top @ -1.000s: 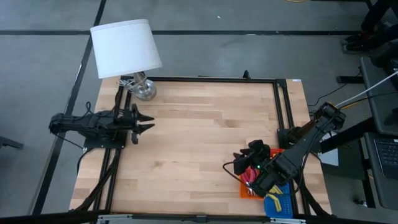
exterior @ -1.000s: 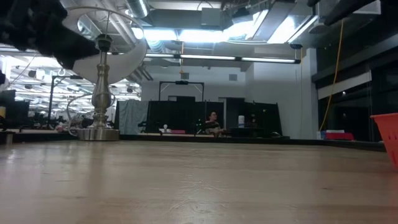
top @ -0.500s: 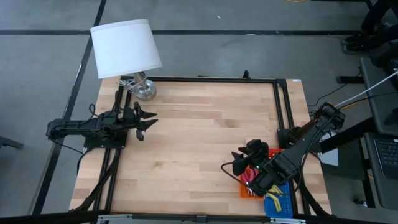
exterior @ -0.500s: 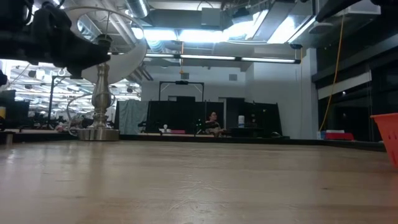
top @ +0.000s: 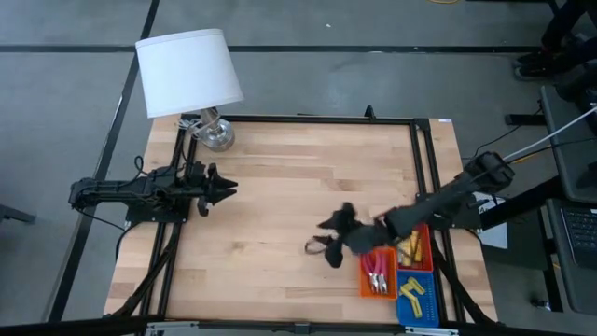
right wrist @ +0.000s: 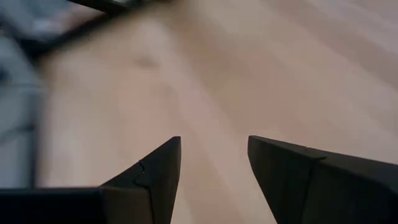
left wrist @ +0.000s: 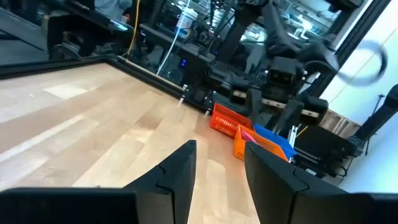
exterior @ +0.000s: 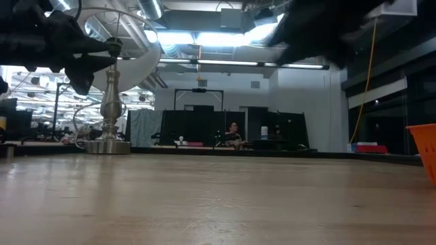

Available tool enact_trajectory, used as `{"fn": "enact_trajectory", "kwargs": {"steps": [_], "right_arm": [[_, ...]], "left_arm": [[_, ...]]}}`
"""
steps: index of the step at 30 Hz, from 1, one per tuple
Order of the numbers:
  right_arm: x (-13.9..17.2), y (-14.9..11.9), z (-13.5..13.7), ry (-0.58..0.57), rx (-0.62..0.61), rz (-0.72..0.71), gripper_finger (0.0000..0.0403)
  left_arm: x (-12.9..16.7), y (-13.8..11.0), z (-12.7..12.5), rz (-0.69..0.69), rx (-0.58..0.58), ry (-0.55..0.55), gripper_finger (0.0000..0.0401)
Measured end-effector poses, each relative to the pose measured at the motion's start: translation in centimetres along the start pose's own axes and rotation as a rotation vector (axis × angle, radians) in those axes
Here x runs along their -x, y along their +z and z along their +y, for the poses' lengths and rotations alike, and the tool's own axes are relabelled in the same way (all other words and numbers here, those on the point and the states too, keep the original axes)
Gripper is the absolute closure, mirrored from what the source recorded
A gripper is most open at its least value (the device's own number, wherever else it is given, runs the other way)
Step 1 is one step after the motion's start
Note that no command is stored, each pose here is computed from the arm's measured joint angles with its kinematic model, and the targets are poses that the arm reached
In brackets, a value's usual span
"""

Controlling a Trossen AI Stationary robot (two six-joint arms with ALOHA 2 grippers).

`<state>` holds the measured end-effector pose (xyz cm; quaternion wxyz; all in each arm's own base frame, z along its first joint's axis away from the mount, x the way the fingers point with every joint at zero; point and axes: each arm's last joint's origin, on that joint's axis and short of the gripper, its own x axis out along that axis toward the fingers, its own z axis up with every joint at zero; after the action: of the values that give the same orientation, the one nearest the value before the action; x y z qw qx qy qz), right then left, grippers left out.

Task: Pick & Place School Supplies
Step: Return to Home Position

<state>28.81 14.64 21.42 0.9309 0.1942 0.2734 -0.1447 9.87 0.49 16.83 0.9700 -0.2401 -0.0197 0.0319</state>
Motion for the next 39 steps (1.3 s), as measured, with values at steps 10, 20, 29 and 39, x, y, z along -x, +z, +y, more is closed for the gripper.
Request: {"fn": "enact_trajectory", "kwargs": {"steps": [10,20,29,39], "right_arm": [[-0.8,4.2,-6.4,0.238,0.325,-0.212,0.0213],[5.6,-0.4,-13.6,0.190,0.298,-0.403,0.0213],[7.5,-4.1,-17.5,0.124,0.310,-0.502,0.0213],[9.1,-4.8,-19.7,0.077,0.359,-0.623,0.0213]], "left_arm": [[0.0,0.0,0.0,0.000,0.000,0.001,0.0269],[0.0,0.0,0.0,-0.001,0.000,0.002,0.0269],[0.0,0.0,0.0,-0.001,0.000,0.002,0.0269],[0.0,0.0,0.0,-0.001,0.000,0.002,0.0269]]}}
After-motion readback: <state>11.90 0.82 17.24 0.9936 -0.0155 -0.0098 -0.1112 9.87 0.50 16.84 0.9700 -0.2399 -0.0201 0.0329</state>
